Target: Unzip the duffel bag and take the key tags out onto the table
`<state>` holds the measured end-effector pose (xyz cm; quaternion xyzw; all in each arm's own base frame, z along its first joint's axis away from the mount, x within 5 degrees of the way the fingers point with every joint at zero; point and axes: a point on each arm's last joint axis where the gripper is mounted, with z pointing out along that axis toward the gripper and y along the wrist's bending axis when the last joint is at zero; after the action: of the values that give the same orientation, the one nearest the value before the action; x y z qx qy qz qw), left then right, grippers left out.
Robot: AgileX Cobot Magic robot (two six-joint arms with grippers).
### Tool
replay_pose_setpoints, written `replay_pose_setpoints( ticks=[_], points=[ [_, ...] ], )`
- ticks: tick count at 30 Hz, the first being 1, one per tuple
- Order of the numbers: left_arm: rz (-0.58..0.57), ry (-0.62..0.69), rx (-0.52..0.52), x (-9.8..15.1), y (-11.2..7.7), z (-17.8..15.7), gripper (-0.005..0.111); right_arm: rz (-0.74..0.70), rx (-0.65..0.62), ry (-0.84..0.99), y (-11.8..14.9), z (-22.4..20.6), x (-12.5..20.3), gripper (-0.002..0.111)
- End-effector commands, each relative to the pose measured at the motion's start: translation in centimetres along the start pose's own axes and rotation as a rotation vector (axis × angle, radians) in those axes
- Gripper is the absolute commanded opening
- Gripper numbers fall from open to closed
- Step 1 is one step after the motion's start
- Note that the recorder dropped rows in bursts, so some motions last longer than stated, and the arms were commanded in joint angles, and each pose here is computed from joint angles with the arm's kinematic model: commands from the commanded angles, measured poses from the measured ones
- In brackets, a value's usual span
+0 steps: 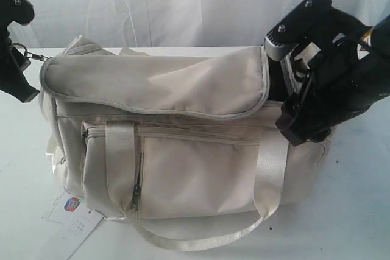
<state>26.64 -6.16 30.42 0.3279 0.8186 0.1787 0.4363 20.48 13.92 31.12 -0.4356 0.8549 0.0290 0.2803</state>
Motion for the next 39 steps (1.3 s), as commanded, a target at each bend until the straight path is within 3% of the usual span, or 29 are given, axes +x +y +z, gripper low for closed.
replay_pose_setpoints(
  ticks=[1, 8, 11, 20, 27, 39],
  points=[
    [-0.01, 0.042, -0.03, 0.5, 0.7, -0.5, 0.0, -0.018, -0.07, -0.128, 0.7, -1.7, -0.6, 0.07],
    [-0.027, 0.031, -0.018, 0.4, 0.6, -0.4, 0.0, -0.103, -0.313, -0.331, 3.0, -2.4, -2.2, 0.07],
    [-0.03, 0.028, -0.017, 0.4, 0.6, -0.4, 0.0, -0.074, -0.389, -0.33, 3.7, -1.7, -2.6, 0.068],
    [-0.03, 0.026, -0.017, 0.4, 0.6, -0.4, 0.0, -0.259, -0.531, -0.244, 8.7, 2.6, -3.9, 0.063],
    [-0.03, 0.026, -0.017, 0.4, 0.6, -0.4, 0.0, -0.288, -0.365, -0.347, 9.1, 6.3, -5.9, 0.064],
    [-0.03, 0.024, -0.017, 0.3, 0.6, -0.4, 0.0, -0.253, -0.089, -0.542, 7.0, 6.5, -8.0, 0.064]
  ],
)
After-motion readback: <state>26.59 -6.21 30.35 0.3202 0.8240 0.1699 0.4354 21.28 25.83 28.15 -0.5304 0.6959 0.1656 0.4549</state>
